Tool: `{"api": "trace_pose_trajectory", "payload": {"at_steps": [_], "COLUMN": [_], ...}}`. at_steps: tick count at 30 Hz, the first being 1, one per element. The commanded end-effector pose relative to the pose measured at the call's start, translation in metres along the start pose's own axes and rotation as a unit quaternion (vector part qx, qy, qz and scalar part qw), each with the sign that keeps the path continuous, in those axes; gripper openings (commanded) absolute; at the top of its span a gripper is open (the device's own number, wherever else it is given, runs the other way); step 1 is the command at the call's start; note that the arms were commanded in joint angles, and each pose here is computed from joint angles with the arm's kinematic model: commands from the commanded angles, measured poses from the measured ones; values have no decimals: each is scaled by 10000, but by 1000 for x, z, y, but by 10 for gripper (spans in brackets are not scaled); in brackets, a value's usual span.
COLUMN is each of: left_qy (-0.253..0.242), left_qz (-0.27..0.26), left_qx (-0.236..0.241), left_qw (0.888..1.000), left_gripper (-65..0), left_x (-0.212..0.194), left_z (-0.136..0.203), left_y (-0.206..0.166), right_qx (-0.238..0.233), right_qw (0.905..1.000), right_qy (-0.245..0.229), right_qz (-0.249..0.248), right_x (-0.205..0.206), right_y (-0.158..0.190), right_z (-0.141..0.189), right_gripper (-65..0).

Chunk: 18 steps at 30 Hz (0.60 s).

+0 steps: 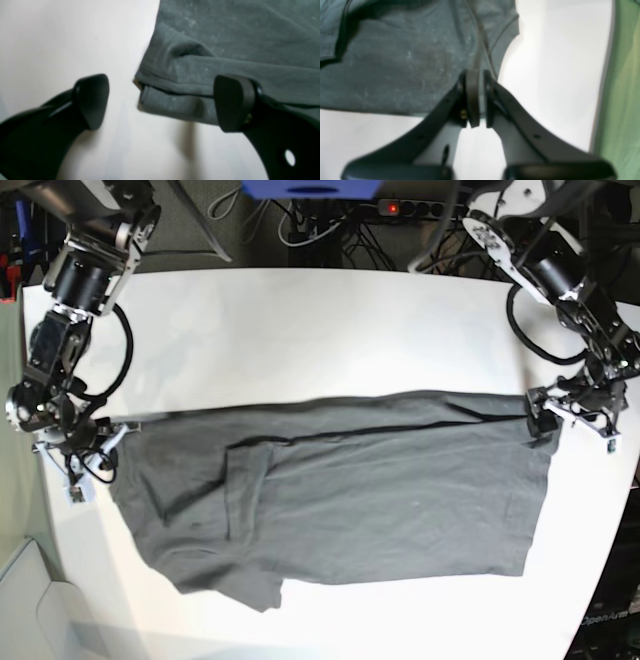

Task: Layout the t-shirt on the table in an organized manner, then fold the t-shirt properly

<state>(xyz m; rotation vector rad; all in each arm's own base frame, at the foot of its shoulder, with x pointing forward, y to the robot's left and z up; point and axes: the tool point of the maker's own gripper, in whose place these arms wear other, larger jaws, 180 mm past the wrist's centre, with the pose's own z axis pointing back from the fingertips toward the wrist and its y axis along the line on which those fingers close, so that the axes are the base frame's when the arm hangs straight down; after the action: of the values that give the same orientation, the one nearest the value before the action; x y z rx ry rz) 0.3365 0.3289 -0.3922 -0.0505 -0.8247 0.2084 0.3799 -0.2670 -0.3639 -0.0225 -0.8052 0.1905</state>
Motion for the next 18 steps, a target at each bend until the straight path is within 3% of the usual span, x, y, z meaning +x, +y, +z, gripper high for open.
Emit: {"api": "trace_pose_trajectory", "payload": {"at_steps": [1, 5, 7, 13, 18], "left_qy": [-288, -279, -271, -264, -264], "left_qz": [-51, -56, -56, -56, -56], "left_qx": [24, 30, 31, 33, 33], "left_qw": [9996, 9996, 9996, 9996, 9996], "left_gripper": [0, 0, 0, 0, 0], "left_x": [20, 19, 18, 17, 17], "left_z": [5, 5, 5, 5, 5], "left_y": [3, 4, 4, 4, 4], "right_qx": [-54, 65, 109, 497, 630], "right_qw": [9992, 9992, 9993, 9985, 9970], "right_qy": [-376, -318, -312, -41, -218], "right_qz": [137, 226, 165, -204, -385], "right_x": [33, 44, 48, 47, 53], "right_y": [-6, 3, 3, 10, 10], "right_z": [4, -2, -6, -35, -45], "right_gripper": [-562, -380, -331, -344, -345]}}
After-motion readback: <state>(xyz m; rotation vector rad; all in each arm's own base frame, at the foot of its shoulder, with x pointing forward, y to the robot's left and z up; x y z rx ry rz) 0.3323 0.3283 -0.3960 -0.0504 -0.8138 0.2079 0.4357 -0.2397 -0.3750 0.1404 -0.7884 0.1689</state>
